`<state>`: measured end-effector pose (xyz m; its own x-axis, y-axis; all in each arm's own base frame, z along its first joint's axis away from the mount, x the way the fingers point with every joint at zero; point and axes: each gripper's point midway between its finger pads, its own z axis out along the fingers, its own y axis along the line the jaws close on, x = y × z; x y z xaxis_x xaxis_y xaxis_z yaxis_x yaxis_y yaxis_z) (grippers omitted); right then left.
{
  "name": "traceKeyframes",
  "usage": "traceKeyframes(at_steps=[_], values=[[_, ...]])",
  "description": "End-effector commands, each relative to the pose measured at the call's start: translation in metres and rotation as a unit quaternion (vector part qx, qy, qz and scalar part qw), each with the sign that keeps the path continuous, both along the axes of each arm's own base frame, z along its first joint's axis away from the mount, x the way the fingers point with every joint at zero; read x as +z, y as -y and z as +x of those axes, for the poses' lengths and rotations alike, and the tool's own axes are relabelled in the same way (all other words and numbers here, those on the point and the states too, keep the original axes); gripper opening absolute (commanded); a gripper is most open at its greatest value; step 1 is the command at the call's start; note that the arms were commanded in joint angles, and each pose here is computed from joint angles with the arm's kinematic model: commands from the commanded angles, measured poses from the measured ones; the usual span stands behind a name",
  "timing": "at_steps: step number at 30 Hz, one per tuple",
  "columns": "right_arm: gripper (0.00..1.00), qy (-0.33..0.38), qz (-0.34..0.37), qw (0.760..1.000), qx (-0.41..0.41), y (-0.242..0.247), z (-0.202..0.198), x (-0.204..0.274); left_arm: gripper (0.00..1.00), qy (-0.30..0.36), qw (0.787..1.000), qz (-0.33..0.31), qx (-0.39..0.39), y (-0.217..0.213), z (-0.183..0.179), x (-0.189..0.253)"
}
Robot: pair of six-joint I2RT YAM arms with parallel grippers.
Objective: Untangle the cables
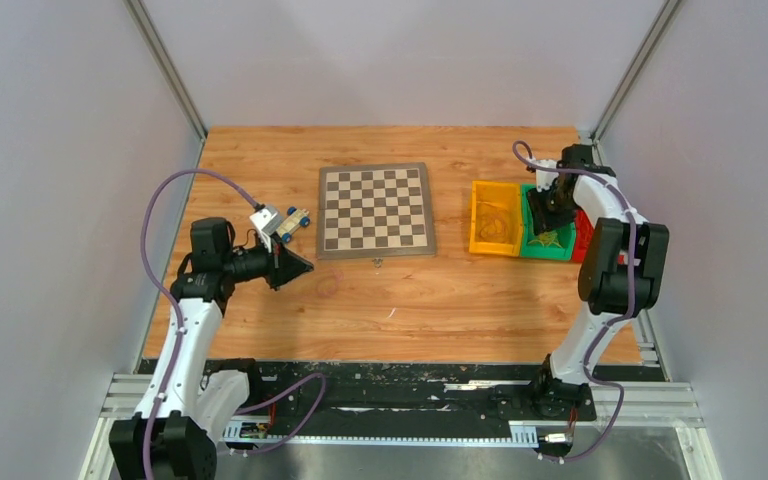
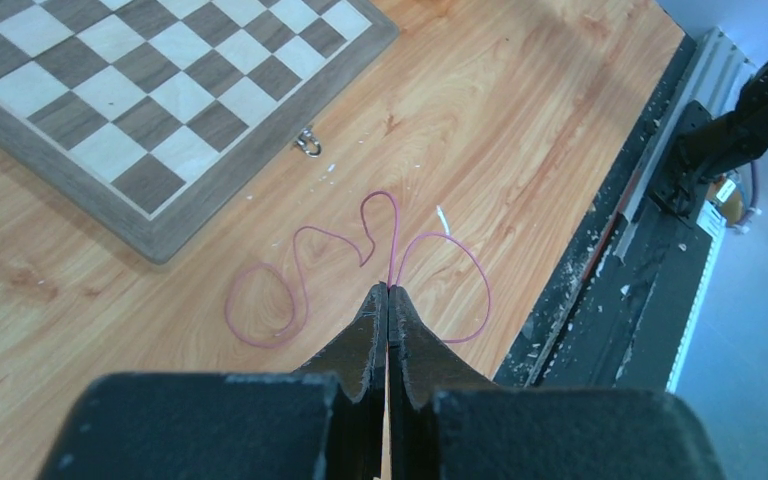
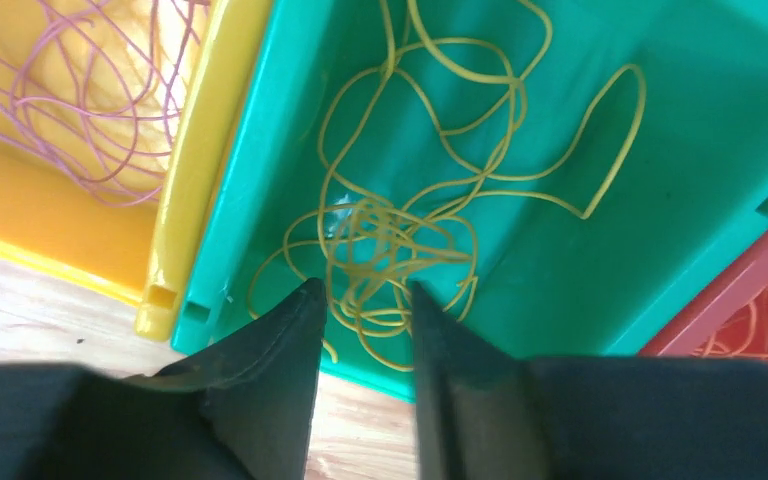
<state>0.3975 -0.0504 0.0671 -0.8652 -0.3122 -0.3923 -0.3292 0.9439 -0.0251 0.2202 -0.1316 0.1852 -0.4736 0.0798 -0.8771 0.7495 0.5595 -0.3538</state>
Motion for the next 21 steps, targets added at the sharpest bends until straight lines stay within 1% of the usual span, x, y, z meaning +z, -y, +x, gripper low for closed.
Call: traceKeyframes(at_steps=[1, 5, 6, 7, 8, 10, 11, 12, 13, 14, 15, 16, 17, 18, 19, 20, 21], values=[[0.46, 0.051, 0.018, 0.998, 0.018, -0.009, 0.003, 0.048, 0.00, 0.006, 1.000, -0.013, -0.028, 0.013, -0.002, 0.011], [0.75, 0.099, 0.031, 0.993, 0.053, -0.022, -0.011, 0.111, 0.00, 0.014, 0.998, -0.017, -0.063, 0.037, -0.006, 0.021], [0.81, 0.113, 0.038, 0.991, 0.063, -0.027, -0.016, 0.128, 0.00, 0.018, 0.997, -0.017, -0.079, 0.047, -0.008, 0.025], [0.85, 0.123, 0.047, 0.989, 0.073, -0.032, -0.021, 0.139, 0.00, 0.015, 0.996, -0.019, -0.086, 0.053, -0.009, 0.028], [0.90, 0.133, 0.060, 0.986, 0.085, -0.039, -0.027, 0.151, 0.00, 0.029, 0.994, -0.019, -0.107, 0.066, -0.012, 0.037], [0.96, 0.152, 0.093, 0.978, 0.108, -0.056, -0.038, 0.168, 0.00, 0.028, 0.990, -0.023, -0.140, 0.087, -0.016, 0.048], [0.98, 0.161, 0.118, 0.972, 0.122, -0.067, -0.044, 0.176, 0.00, 0.025, 0.986, -0.028, -0.163, 0.100, -0.026, 0.054], [1.00, 0.167, 0.141, 0.966, 0.136, -0.078, -0.051, 0.183, 0.00, 0.037, 0.983, -0.035, -0.175, 0.108, -0.025, 0.069], [1.00, 0.169, 0.167, 0.960, 0.151, -0.090, -0.058, 0.188, 0.00, 0.036, 0.979, -0.043, -0.195, 0.117, -0.034, 0.076], [1.00, 0.168, 0.188, 0.954, 0.165, -0.102, -0.065, 0.192, 0.00, 0.047, 0.976, -0.056, -0.207, 0.123, -0.034, 0.092], [1.00, 0.162, 0.204, 0.949, 0.177, -0.113, -0.072, 0.193, 0.00, 0.033, 0.975, -0.069, -0.209, 0.127, -0.037, 0.099], [1.00, 0.152, 0.216, 0.946, 0.188, -0.123, -0.079, 0.192, 0.00, 0.035, 0.975, -0.074, -0.208, 0.129, -0.034, 0.105], [1.00, 0.144, 0.224, 0.943, 0.199, -0.132, -0.084, 0.189, 0.00, 0.036, 0.975, -0.069, -0.206, 0.129, -0.032, 0.105], [1.00, 0.133, 0.229, 0.942, 0.209, -0.140, -0.089, 0.185, 0.00, 0.024, 0.978, -0.055, -0.200, 0.128, -0.030, 0.098], [1.00, 0.124, 0.232, 0.940, 0.218, -0.147, -0.093, 0.180, 0.00, 0.039, 0.978, -0.037, -0.202, 0.127, -0.026, 0.090], [1.00, 0.115, 0.235, 0.939, 0.223, -0.151, -0.097, 0.175, 0.00, 0.019, 0.981, -0.018, -0.191, 0.124, -0.023, 0.074], [1.00, 0.105, 0.240, 0.936, 0.234, -0.160, -0.102, 0.170, 0.00, 0.025, 0.981, -0.005, -0.191, 0.122, -0.020, 0.066]])
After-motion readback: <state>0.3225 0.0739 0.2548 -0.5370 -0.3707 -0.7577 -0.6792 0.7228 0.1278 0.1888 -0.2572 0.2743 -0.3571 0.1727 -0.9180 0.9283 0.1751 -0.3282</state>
